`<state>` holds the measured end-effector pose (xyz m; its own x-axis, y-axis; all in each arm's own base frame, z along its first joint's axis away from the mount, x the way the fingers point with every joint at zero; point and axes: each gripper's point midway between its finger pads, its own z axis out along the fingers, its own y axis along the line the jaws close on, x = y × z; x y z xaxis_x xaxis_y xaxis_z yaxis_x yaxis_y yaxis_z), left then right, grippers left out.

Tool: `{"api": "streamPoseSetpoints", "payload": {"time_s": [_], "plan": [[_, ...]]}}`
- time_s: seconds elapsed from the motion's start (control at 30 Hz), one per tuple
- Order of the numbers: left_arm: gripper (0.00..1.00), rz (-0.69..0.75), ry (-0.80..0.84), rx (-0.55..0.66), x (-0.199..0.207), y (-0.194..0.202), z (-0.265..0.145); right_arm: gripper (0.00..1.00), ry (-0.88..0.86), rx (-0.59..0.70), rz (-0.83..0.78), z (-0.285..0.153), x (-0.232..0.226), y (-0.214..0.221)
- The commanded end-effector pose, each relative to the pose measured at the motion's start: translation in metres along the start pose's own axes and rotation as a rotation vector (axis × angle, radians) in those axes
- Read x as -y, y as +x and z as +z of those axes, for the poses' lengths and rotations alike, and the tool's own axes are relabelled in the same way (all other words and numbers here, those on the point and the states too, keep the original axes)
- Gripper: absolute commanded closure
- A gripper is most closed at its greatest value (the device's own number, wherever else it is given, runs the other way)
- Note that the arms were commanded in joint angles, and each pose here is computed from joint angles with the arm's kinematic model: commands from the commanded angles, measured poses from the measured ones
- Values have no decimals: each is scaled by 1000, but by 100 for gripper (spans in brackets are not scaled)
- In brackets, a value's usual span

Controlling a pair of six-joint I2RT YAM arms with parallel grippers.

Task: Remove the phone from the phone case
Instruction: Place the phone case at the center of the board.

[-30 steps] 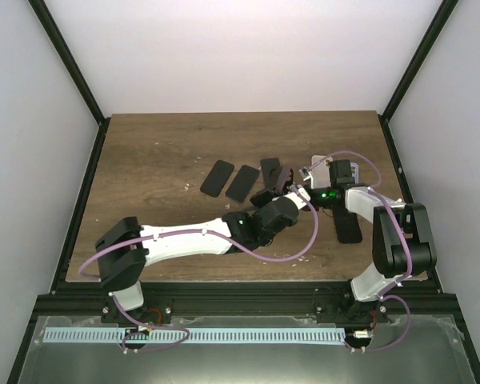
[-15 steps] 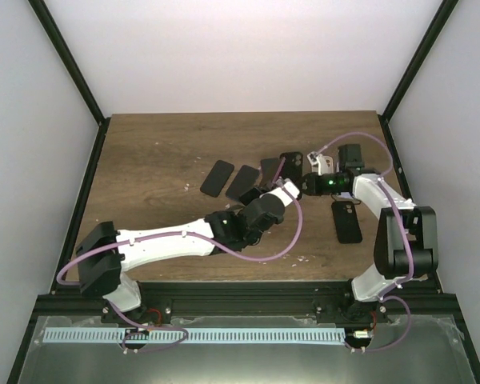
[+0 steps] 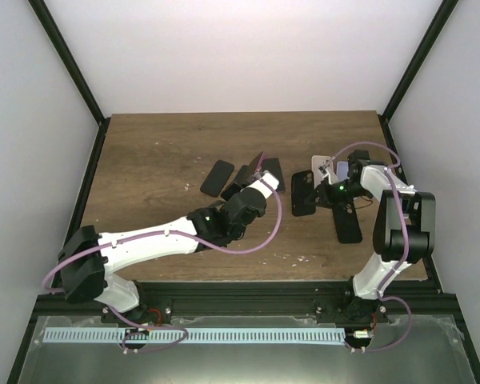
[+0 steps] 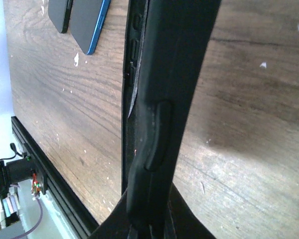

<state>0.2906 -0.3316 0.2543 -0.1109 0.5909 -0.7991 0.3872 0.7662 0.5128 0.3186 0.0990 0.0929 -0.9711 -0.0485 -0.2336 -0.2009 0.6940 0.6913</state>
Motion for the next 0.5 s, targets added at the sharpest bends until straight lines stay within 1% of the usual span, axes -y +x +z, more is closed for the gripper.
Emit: {"api": "streamPoseSetpoints", "payload": {"time_s": [0.0,0.1,0.2,0.33,0.47], "plan": [[100,-97,-55,52,-26,-14,-9,99,-13,-2,7,-13,-3,-7],[100,-102,-59,53,-31,-12,-12,99,-2,16,-29,-28,-3,-19],[100,-104,-66,51,-34,-10,-14,99,89,-20,-115,-40,3,-21],[100,-109,-72,52,-37,-7,-14,99,114,-155,-161,-41,8,12],[100,-112,-76,50,-37,-5,-13,99,129,-233,-164,-37,12,47]]}}
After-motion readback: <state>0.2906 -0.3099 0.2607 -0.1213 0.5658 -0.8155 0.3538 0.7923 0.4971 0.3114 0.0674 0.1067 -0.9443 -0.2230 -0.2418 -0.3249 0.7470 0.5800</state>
